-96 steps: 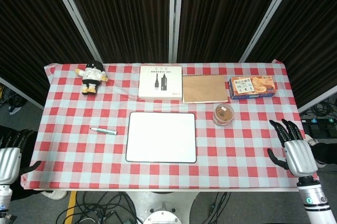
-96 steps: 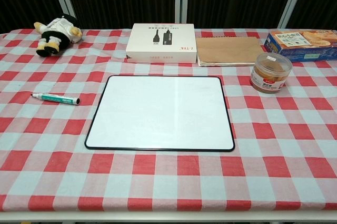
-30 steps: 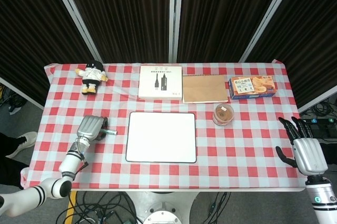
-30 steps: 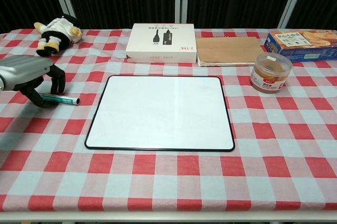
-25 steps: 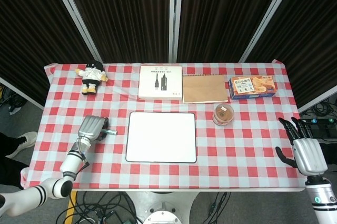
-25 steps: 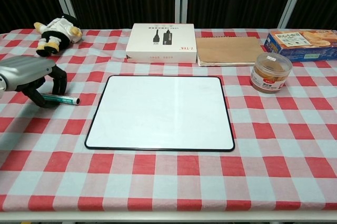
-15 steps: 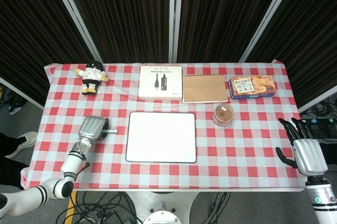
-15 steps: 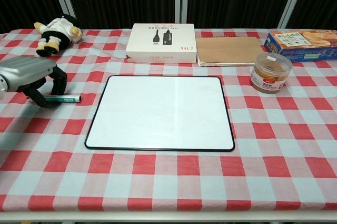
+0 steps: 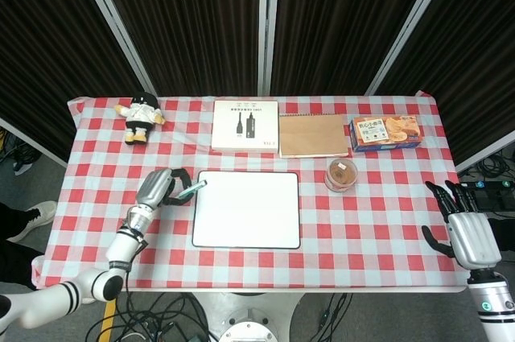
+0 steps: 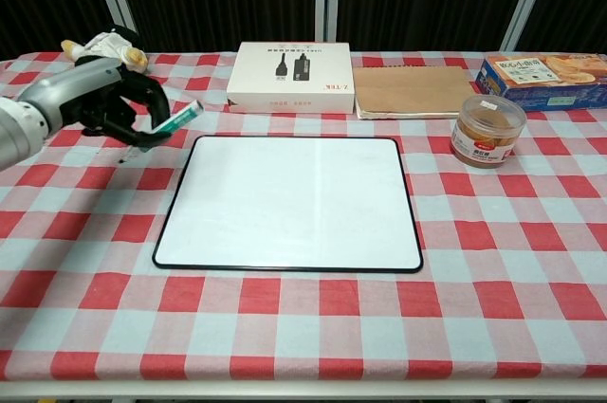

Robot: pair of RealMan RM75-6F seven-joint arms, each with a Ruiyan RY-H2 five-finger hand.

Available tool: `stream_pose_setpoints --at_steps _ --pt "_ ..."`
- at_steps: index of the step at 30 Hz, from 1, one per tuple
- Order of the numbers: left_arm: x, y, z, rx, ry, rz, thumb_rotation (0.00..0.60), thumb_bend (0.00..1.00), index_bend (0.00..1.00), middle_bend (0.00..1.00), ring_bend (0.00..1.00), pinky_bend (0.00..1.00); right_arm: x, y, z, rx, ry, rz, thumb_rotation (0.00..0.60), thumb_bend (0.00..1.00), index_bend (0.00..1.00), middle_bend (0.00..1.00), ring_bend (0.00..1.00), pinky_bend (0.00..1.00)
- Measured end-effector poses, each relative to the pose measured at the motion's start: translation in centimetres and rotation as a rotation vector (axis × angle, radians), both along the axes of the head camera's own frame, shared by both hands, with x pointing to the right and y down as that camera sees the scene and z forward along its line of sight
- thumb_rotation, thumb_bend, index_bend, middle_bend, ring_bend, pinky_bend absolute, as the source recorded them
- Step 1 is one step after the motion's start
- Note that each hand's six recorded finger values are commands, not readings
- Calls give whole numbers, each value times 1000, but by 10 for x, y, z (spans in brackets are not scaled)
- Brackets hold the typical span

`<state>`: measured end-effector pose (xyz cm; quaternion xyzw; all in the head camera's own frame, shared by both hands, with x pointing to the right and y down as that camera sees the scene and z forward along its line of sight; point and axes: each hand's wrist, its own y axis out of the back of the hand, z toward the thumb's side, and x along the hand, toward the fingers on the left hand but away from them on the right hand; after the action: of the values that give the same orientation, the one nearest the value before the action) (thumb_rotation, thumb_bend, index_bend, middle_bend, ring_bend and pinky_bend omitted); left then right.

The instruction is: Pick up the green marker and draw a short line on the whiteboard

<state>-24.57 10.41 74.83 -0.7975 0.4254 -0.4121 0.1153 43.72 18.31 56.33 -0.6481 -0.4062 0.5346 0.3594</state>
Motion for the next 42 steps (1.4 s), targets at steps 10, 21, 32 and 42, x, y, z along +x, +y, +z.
stream_pose_setpoints --at_steps 10,21,32,42 --pt "41 -2 27 -20 242 -194 600 319 595 568 743 754 2 0 3 -17 1 0 600 275 60 152 0 0" --pt "50 8 42 43 199 -184 600 319 596 569 720 731 3 -1 7 -25 -5 2 600 274 60 152 0 0" --pt "60 16 54 97 130 -102 600 320 596 568 715 727 8 3 6 -30 -1 17 600 275 60 153 0 0" --pt "69 23 55 88 148 -83 600 321 595 572 715 705 7 3 7 -35 -4 14 600 275 60 153 0 0"
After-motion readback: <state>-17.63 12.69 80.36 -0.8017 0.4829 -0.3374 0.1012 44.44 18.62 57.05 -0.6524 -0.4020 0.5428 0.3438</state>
